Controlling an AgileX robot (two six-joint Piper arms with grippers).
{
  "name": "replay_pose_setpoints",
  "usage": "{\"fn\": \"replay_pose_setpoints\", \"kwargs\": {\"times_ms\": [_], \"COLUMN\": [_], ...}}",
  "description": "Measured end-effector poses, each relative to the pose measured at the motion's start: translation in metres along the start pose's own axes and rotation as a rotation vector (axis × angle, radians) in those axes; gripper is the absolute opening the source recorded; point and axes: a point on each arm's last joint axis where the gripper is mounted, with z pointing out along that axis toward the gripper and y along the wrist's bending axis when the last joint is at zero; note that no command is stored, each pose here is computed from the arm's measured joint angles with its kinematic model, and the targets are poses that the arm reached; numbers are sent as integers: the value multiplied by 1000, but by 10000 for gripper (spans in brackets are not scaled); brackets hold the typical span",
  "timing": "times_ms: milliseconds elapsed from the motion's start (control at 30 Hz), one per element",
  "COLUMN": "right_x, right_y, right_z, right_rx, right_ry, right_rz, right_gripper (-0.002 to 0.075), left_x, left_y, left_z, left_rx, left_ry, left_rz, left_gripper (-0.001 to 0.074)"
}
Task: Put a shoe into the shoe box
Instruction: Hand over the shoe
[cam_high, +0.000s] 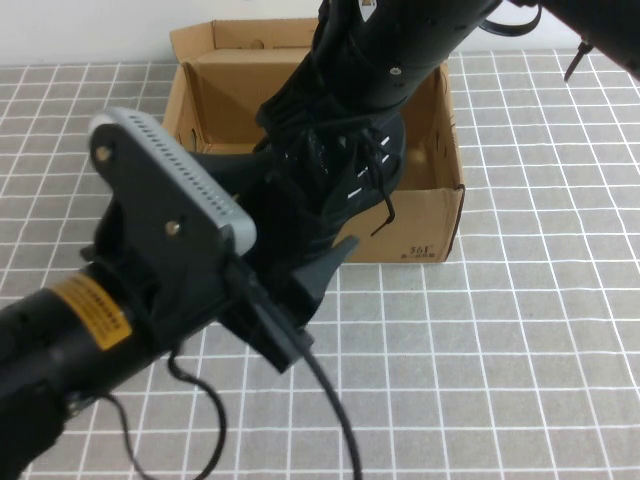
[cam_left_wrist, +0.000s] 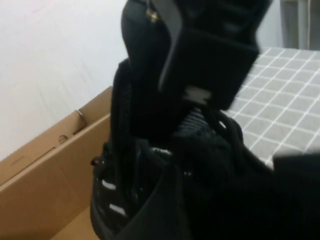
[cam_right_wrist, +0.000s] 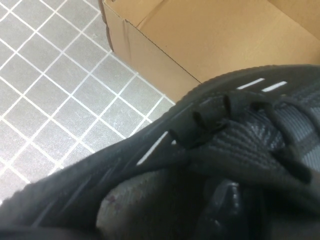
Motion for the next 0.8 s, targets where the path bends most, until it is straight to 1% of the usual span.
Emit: {"fn": "replay_pose_setpoints", "kwargs": {"times_ms": [300,467,633,800], "right_x": [0,0,0,0], "right_y": [0,0,0,0], "right_z": [0,0,0,0], "right_rx": [0,0,0,0], "right_ry": [0,0,0,0], "right_rz": [0,0,-2,-4], "right_gripper": [1,1,1,1], "left_x": [-2,-7,-8,-16], "left_y": [3,5,6,20], "left_z": [5,-10,-30,-41], "left_rx": [-38,-36,-4,8], "left_ry": [-42,-43,8,119], "left_rz": [-97,-201,-215,-219], "left_gripper": [670,670,670,670]}}
